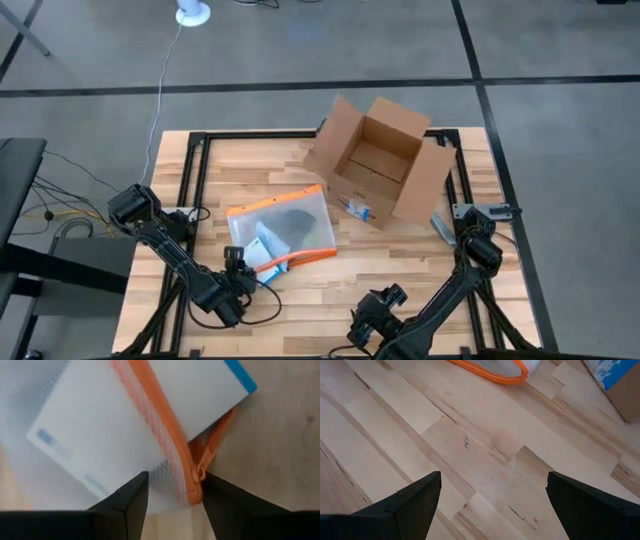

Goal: Unpack boxes
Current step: Close the white zip bag

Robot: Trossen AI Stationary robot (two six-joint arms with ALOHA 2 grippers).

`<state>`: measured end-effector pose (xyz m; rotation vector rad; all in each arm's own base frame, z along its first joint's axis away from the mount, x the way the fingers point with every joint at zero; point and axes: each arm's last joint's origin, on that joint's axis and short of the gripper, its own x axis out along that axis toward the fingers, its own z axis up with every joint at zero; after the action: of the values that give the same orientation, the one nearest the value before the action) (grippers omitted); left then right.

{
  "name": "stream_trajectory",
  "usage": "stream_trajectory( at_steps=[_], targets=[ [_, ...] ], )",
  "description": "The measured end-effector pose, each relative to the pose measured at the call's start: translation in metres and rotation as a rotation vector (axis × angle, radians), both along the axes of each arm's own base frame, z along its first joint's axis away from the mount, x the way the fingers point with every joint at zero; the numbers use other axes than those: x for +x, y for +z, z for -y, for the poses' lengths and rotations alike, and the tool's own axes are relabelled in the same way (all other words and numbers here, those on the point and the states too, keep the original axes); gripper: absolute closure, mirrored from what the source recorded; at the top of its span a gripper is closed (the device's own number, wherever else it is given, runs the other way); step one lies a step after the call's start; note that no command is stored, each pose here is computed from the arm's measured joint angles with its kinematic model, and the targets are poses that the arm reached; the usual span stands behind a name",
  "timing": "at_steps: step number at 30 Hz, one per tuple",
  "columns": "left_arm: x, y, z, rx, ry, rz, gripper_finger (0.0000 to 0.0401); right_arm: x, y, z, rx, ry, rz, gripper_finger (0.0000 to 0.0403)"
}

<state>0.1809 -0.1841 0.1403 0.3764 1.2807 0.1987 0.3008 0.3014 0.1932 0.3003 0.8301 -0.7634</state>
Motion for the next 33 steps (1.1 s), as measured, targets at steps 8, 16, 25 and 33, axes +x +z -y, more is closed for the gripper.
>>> stream_trajectory(
  at_steps=[8,16,25,33],
  targets=[
    [0.0,-0.003,-0.01,0.06,0.053,0.013,0.0289,-0.001,0.0,0.0,-0.005,-0.005,-0.003,0.0062],
    [0.005,0.0,-0.007,-0.017,0.114,0.018,0.0391,-0.002,0.0,0.001,-0.005,-0.022,-0.001,0.0062],
    [0.022,0.02,0.016,-0.176,0.108,0.116,0.0399,-0.001,0.0,0.002,-0.025,0.013,-0.025,0.0062],
    [0.022,0.032,0.029,-0.301,0.129,0.199,0.04,0.003,0.0,0.004,-0.03,0.024,-0.032,0.0062]
  ],
)
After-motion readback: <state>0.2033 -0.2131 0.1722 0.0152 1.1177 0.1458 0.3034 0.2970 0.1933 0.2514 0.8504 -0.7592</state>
